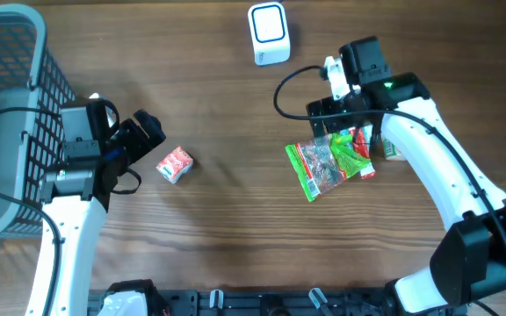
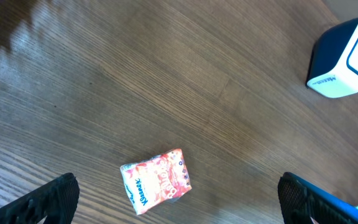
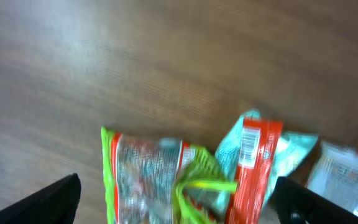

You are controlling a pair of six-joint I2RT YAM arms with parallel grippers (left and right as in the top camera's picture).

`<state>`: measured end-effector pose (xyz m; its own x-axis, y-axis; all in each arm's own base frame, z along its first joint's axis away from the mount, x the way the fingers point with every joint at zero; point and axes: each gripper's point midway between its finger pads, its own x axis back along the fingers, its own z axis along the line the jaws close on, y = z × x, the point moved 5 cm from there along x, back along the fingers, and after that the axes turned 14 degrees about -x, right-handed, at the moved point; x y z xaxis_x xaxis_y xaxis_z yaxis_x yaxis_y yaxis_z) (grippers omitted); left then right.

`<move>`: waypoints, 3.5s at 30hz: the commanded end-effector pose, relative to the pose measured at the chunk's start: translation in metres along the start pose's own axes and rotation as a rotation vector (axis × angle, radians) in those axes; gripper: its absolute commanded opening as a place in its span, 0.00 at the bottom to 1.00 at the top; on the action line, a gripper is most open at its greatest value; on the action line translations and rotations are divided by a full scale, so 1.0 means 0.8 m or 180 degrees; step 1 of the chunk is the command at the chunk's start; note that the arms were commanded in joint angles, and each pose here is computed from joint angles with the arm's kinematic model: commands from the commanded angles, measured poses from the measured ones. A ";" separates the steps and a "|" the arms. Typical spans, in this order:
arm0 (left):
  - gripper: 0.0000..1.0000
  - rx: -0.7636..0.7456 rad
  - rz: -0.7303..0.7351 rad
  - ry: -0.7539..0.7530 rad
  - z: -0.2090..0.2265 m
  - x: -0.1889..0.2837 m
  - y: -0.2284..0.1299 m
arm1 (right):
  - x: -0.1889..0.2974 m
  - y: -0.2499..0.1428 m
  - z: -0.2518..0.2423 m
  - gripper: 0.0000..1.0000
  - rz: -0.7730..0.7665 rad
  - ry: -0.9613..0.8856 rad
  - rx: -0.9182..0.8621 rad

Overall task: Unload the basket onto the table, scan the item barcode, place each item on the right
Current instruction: 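Lower the green snack bag beside the scanned items and release, then reach the right gripper to the small white-red packet and grasp it, then raise the white-red packet to the scanner with the right gripper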

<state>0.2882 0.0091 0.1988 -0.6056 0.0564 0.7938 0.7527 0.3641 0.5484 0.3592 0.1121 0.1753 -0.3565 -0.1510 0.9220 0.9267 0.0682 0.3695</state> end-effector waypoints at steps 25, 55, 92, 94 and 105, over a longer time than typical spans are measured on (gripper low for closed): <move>1.00 -0.0040 -0.0028 0.0022 0.001 0.001 0.004 | 0.027 0.084 0.028 1.00 -0.1077 0.0492 0.0035; 1.00 -0.0015 -0.0327 -0.0070 -0.001 0.003 0.028 | -0.106 -0.102 0.313 0.39 0.0776 0.1472 -0.1506; 1.00 0.0572 -0.0211 0.0406 0.086 -0.007 0.033 | -0.051 -0.062 0.313 0.04 0.0286 0.1839 -0.1094; 1.00 0.0572 -0.0212 0.0405 0.086 -0.007 0.033 | -0.011 -0.047 0.303 0.04 0.0457 0.2380 -0.0746; 1.00 0.0572 -0.0212 0.0405 0.086 -0.007 0.033 | 0.055 -0.009 0.177 0.04 0.0916 0.4358 -0.0047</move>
<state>0.2926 0.0785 0.1909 -0.6114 -0.0789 0.7874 0.6506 0.5163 0.5569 0.3282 0.2685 0.2222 0.1336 -0.9558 0.2619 0.9759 0.1728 0.1330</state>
